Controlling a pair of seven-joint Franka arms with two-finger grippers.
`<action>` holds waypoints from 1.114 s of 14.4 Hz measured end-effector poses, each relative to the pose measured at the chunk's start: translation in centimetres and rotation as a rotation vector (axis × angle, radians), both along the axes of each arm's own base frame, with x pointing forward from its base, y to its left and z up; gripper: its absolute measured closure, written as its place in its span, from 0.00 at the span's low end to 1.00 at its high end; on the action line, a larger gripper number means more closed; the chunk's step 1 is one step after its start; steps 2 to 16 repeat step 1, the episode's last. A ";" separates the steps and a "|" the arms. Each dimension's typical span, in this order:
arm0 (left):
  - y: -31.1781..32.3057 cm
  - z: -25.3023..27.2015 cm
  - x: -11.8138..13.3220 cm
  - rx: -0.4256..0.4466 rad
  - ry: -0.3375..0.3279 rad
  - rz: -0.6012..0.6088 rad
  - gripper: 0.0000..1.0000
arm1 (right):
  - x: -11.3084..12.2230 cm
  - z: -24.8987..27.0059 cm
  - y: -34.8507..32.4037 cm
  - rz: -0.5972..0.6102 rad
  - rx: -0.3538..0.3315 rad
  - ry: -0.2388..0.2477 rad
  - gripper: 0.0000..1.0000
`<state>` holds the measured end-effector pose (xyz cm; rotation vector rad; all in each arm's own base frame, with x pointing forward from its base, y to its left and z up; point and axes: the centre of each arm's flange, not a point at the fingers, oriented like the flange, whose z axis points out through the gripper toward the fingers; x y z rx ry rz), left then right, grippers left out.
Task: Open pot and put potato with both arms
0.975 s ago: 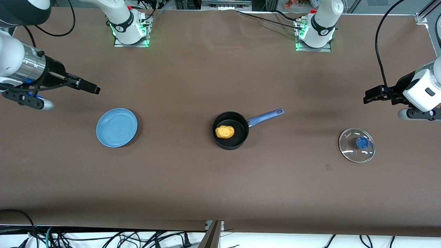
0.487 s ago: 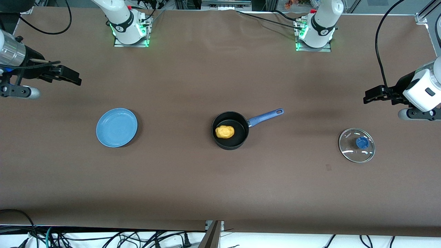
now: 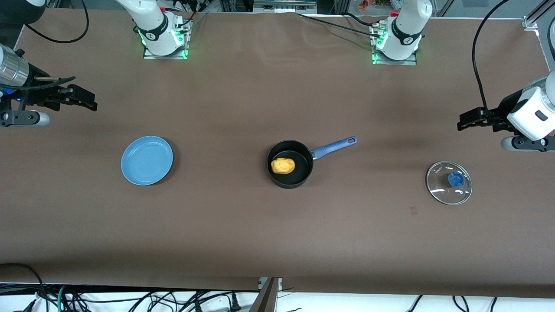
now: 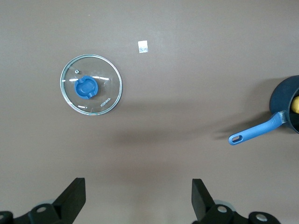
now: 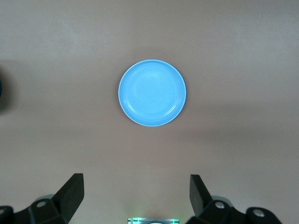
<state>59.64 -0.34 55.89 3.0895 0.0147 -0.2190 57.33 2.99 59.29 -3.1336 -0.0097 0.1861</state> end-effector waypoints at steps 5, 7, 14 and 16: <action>0.0 0.0 0.0 0.000 0.000 0.000 0.00 | 0.1 0.1 -0.5 0.000 0.001 -0.004 0.00; 0.0 0.0 0.0 0.000 0.000 0.000 0.00 | 0.1 0.1 -0.5 0.000 0.001 -0.004 0.00; 0.0 0.0 0.0 0.000 0.000 0.000 0.00 | 0.1 0.1 -0.5 0.000 0.001 -0.004 0.00; 0.0 0.0 0.0 0.000 0.000 0.000 0.00 | 0.1 0.1 -0.5 0.000 0.001 -0.004 0.00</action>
